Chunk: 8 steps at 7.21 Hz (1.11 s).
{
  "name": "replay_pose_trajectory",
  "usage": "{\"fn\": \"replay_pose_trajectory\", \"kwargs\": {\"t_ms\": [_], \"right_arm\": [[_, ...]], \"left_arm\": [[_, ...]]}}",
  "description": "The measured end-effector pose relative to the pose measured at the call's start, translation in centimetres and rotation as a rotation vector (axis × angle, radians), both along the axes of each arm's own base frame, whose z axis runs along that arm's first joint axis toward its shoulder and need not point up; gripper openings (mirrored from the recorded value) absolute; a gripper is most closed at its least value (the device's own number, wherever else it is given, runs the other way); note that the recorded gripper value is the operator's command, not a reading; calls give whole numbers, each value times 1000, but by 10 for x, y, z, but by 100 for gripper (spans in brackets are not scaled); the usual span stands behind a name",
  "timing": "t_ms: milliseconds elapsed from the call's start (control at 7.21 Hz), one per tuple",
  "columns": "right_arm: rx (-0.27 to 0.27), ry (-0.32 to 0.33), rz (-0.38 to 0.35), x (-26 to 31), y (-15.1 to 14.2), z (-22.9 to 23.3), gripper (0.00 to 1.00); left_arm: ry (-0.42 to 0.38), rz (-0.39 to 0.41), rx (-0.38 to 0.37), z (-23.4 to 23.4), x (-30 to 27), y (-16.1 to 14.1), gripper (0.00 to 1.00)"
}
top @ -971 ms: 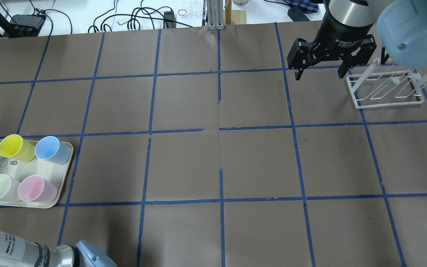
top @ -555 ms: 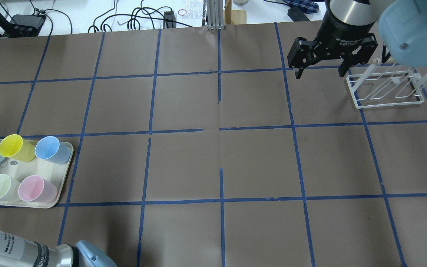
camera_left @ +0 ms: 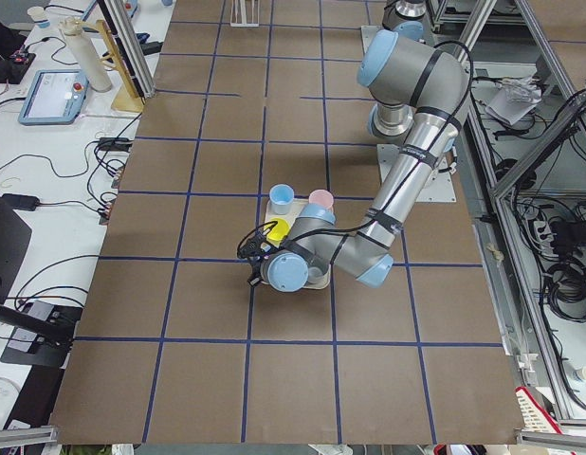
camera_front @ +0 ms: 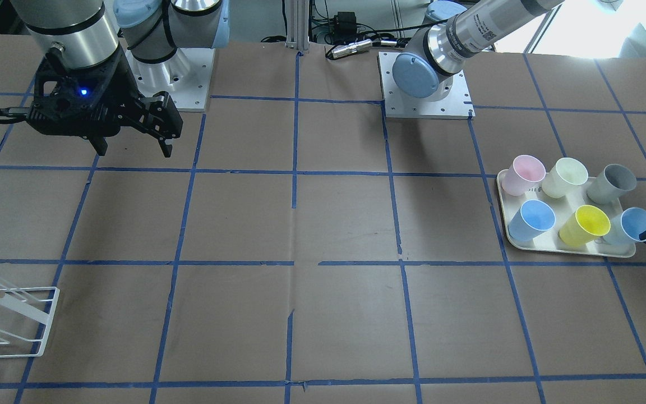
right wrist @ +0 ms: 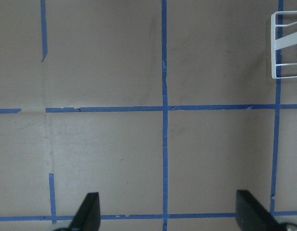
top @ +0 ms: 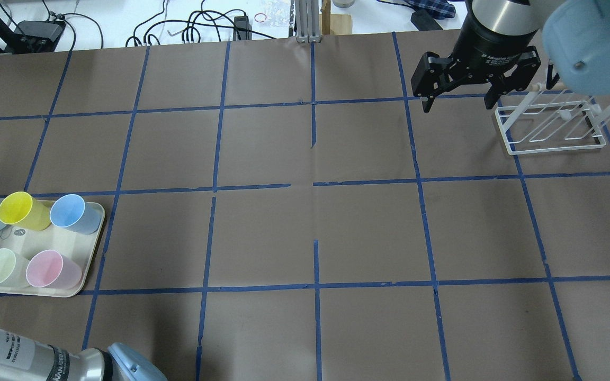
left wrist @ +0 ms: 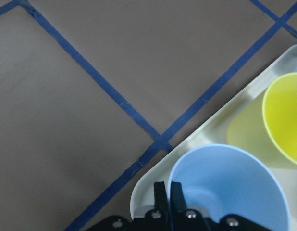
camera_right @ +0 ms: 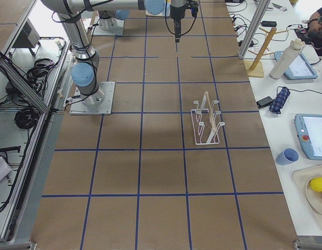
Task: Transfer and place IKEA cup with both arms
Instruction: 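Lower the cup onto the tray corner and open the left gripper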
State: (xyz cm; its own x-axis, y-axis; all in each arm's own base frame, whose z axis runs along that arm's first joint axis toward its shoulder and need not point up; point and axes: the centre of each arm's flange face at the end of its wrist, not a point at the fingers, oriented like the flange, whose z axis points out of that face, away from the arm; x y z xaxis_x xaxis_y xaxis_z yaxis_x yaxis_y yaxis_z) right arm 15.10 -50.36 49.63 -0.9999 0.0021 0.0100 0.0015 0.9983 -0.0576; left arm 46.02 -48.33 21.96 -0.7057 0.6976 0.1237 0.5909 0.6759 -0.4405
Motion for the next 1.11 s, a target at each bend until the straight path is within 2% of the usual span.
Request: {"fn": "replay_pose_trajectory", "kwargs": {"t_ms": [278, 694, 971, 1110], "right_arm": [[1, -1, 0, 0, -1, -1, 100], [1, 2, 1, -1, -2, 0, 100], [3, 3, -3, -4, -4, -2, 100], [2, 2, -5, -5, -4, -2, 100]], "left_arm": [[8, 4, -2, -1, 0, 0, 90], [12, 34, 4, 11, -1, -8, 90], [9, 87, 20, 38, -10, -17, 91], [10, 111, 34, 62, -29, -34, 95]]}}
